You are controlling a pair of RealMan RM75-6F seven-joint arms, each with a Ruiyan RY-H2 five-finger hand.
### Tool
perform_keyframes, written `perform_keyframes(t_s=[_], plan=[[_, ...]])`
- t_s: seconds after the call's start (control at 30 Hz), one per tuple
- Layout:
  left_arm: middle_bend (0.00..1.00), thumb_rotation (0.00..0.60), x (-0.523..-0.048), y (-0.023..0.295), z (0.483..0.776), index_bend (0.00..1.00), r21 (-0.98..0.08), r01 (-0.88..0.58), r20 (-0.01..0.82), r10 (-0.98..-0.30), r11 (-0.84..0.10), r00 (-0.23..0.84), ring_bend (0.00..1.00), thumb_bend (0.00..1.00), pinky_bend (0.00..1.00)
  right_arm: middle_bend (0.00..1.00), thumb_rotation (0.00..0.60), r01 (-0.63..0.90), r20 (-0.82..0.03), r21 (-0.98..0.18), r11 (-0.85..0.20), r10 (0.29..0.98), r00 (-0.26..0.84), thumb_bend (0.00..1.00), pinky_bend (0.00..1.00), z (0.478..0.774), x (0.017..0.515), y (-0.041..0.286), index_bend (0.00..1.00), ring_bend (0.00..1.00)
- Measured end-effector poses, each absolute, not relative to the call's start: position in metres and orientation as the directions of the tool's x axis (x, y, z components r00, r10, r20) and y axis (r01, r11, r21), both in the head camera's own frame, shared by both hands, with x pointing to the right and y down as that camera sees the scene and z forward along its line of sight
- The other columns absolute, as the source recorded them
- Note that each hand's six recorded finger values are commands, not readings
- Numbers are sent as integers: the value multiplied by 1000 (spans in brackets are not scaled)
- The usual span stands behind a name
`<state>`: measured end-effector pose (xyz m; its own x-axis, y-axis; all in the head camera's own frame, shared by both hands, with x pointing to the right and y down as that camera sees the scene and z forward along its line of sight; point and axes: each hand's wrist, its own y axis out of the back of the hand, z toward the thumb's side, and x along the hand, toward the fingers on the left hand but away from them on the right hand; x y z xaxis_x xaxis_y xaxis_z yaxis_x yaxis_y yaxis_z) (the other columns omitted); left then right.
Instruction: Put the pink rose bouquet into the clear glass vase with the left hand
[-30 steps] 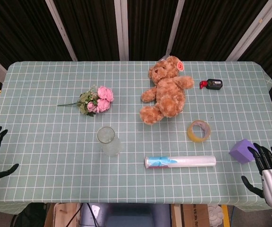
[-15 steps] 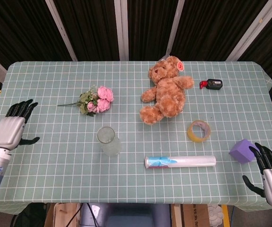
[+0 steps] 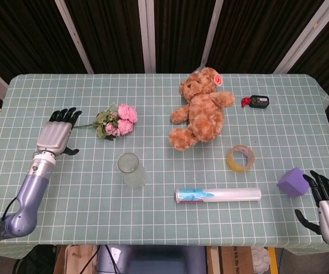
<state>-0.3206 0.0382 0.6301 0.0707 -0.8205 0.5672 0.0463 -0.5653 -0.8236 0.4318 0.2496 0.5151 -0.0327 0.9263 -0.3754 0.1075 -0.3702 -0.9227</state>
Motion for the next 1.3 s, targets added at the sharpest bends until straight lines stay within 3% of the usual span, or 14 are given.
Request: perform_keyframes(t_s=[0.9, 1.3], plan=[[1, 600, -264, 7, 720, 30, -797, 49, 603, -797, -602, 23, 0, 195, 45, 103, 600, 99, -396, -917, -387, 913, -96, 274, 0, 524, 447, 245, 133, 101], [110, 600, -228, 7, 740, 112, -836, 17, 547, -833, -548, 83, 74, 270, 132, 103, 600, 113, -391, -918, -380, 915, -102, 274, 0, 523, 451, 244, 132, 102]])
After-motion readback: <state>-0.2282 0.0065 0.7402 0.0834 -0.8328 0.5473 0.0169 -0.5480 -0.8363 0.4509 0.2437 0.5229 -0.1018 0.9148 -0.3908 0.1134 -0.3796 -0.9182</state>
